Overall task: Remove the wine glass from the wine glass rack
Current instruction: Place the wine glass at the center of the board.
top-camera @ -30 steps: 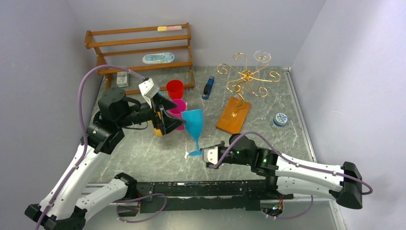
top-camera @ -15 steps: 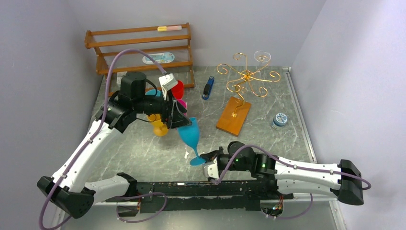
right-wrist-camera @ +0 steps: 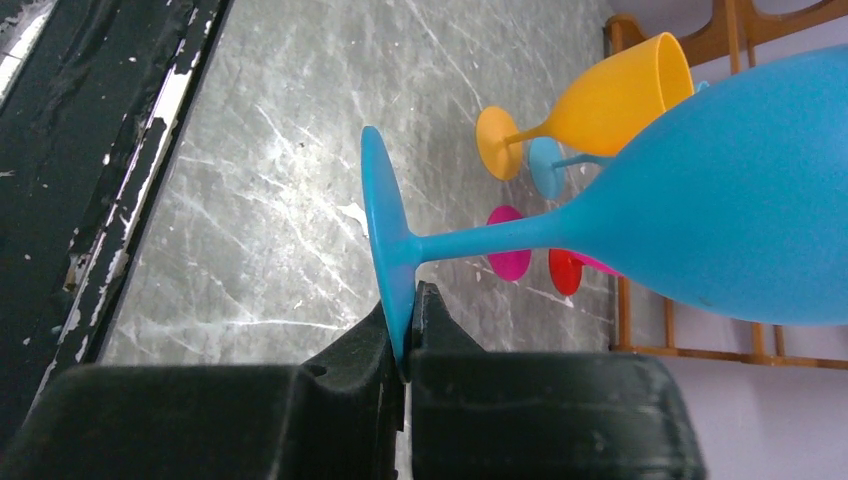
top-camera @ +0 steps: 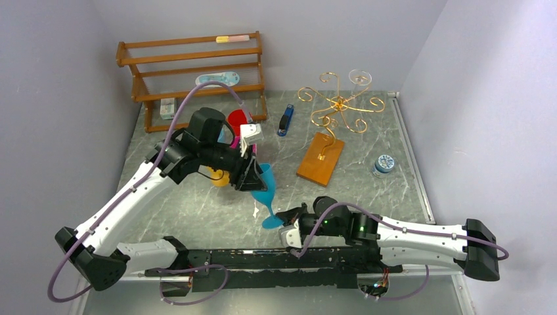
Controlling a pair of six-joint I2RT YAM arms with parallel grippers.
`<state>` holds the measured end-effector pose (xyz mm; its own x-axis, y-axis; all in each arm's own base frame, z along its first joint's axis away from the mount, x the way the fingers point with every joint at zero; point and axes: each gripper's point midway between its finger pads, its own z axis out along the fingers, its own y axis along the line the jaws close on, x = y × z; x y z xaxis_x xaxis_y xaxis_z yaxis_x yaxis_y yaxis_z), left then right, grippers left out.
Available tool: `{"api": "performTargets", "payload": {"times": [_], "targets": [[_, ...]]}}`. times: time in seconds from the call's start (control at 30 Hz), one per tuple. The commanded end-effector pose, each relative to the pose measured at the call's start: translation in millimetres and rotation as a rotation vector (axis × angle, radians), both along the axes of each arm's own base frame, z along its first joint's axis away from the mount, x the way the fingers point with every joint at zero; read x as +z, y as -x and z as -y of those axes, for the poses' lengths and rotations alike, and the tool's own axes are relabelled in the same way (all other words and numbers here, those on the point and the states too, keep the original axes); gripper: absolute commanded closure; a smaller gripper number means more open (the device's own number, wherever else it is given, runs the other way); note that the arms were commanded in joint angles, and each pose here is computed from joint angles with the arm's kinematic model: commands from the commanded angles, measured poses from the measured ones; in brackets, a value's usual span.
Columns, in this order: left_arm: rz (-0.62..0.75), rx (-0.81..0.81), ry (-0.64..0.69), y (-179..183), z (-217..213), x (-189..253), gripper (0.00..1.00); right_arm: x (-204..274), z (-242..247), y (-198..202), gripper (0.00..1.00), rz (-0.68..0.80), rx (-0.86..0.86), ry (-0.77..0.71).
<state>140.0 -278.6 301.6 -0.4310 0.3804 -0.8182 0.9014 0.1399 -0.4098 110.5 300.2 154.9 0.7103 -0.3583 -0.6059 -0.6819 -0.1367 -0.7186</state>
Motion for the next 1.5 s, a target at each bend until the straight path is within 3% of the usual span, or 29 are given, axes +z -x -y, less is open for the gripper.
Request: {"api": "performTargets", "payload": {"times": [0.0,0.27,0.43,0.57,0.67,0.77,0.8,0.9,1.1,1.17,1.33,1.47], "targets": [[0.011,0.004,-0.054,0,0,-5,0.53,5,0,-4,1.0,0.012,-0.028,-0.033],[0.005,-0.041,-0.037,5,4,-6,0.71,4,5,-11,1.0,0.047,-0.059,-0.017],[-0.018,-0.098,-0.06,16,2,-19,0.67,6,7,-17,1.0,0.107,-0.069,-0.008],[-0.036,-0.12,-0.079,20,-1,-27,0.7,7,8,-21,1.0,0.15,-0.074,-0.003],[-0.038,-0.129,-0.084,22,-2,-27,0.81,8,9,-26,1.0,0.166,-0.098,0.009],[-0.035,-0.124,-0.103,21,-5,-30,0.87,9,9,-29,1.0,0.181,-0.108,0.01],[-0.034,-0.123,-0.109,21,-6,-31,0.93,10,9,-30,1.0,0.184,-0.11,0.009],[-0.034,-0.139,-0.102,25,-7,-30,0.95,11,9,-32,0.99,0.189,-0.12,0.018],[-0.004,-0.15,-0.081,28,-9,-28,0.95,10,9,-32,0.93,0.177,-0.126,0.02],[0.0,-0.149,-0.079,27,-9,-27,0.95,11,10,-33,0.87,0.176,-0.131,0.017],[0.007,-0.143,-0.085,25,-9,-28,0.95,17,9,-32,0.84,0.171,-0.13,-0.003],[0.016,-0.135,-0.088,24,-9,-28,0.95,20,11,-31,0.69,0.164,-0.136,-0.013]]}}
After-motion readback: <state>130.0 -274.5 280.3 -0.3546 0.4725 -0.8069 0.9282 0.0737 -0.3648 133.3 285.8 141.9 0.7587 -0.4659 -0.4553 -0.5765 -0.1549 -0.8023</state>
